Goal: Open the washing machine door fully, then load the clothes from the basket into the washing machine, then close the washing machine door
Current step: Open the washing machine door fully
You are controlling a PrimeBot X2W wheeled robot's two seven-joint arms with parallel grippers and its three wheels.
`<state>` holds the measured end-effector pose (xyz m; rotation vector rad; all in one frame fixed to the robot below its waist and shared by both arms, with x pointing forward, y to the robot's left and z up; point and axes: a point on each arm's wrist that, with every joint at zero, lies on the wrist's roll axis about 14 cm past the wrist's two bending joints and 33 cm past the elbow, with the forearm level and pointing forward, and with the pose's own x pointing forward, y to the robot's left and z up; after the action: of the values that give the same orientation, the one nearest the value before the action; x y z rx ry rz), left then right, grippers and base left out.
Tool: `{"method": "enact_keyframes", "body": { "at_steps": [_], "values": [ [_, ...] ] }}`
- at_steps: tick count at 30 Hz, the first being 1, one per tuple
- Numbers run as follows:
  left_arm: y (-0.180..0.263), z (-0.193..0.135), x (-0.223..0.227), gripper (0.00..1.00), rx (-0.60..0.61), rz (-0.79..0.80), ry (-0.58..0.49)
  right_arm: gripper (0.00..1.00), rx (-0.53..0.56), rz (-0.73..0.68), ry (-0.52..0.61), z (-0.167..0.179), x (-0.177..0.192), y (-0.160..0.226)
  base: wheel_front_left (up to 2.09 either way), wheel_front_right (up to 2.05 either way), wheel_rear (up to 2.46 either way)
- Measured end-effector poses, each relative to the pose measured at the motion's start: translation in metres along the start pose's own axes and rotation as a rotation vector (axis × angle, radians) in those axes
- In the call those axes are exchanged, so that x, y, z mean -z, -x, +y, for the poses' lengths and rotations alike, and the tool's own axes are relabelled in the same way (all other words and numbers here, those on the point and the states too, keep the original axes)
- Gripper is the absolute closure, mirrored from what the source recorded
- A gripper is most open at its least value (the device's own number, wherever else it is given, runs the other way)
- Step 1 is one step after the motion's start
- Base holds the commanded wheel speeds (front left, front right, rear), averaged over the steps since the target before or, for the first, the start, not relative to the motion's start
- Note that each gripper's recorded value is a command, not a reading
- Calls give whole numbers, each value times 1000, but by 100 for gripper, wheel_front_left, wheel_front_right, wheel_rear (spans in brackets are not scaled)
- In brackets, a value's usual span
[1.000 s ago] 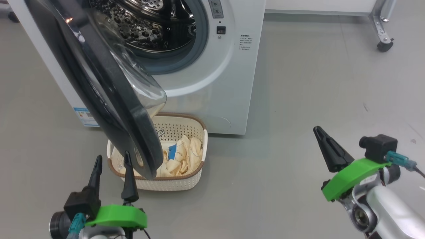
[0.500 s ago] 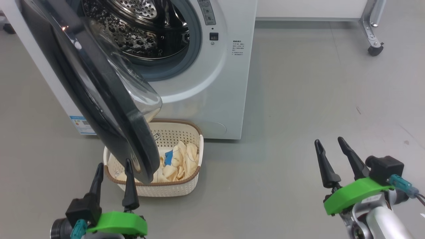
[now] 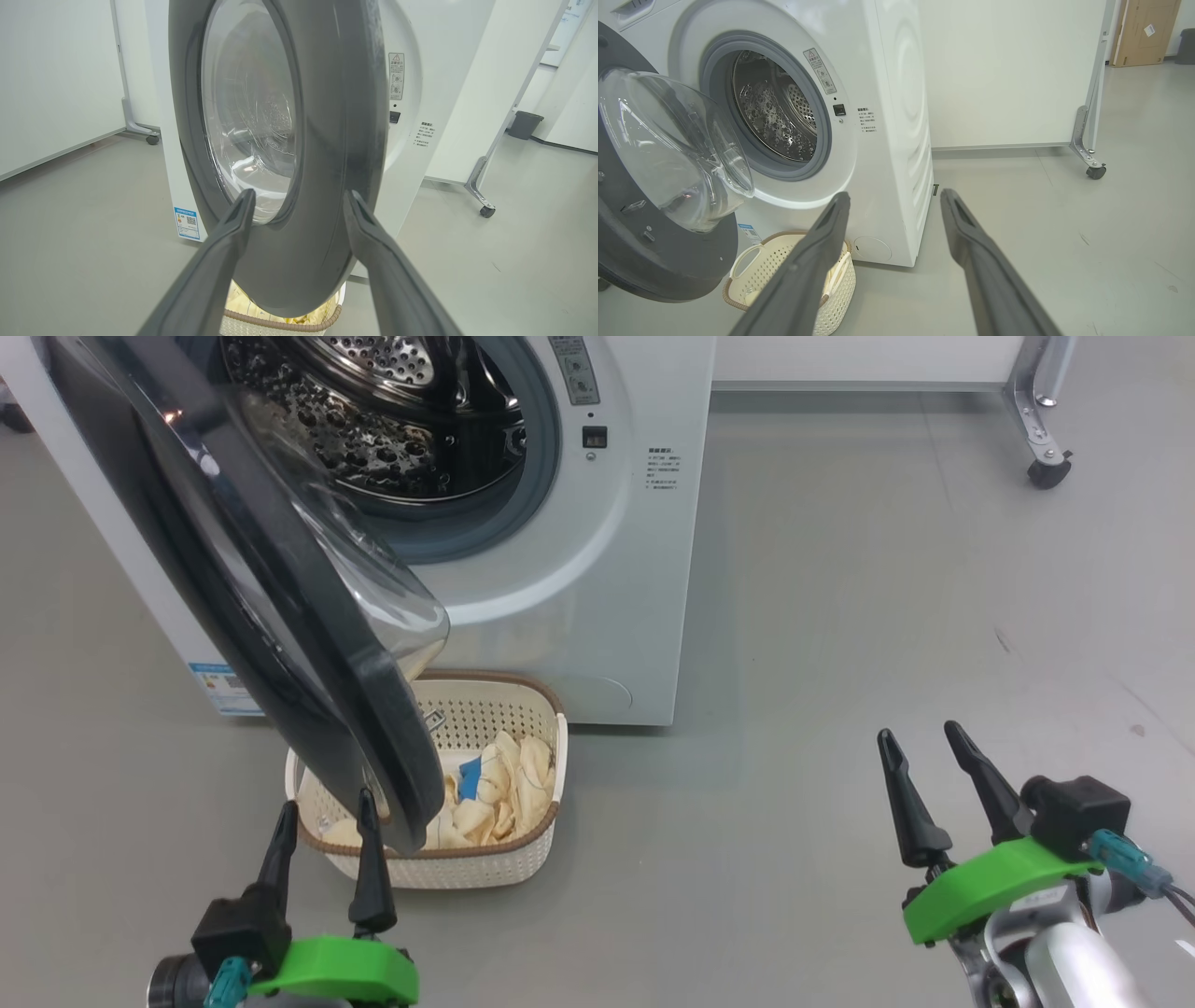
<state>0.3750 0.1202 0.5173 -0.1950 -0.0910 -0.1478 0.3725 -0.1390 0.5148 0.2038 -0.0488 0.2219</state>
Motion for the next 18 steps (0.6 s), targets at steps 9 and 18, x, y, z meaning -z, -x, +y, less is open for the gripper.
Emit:
{"method": "enact_keyframes", "body": {
  "at_steps": [9, 18],
  "values": [
    [-2, -1, 4, 0, 4, 10, 2, 0, 8, 8, 3, -2, 2, 0, 0, 0, 0],
    [-2, -2, 4, 0, 6, 10, 2, 0, 14, 6, 7, -4, 1, 0, 0, 0, 0]
  ]
}}
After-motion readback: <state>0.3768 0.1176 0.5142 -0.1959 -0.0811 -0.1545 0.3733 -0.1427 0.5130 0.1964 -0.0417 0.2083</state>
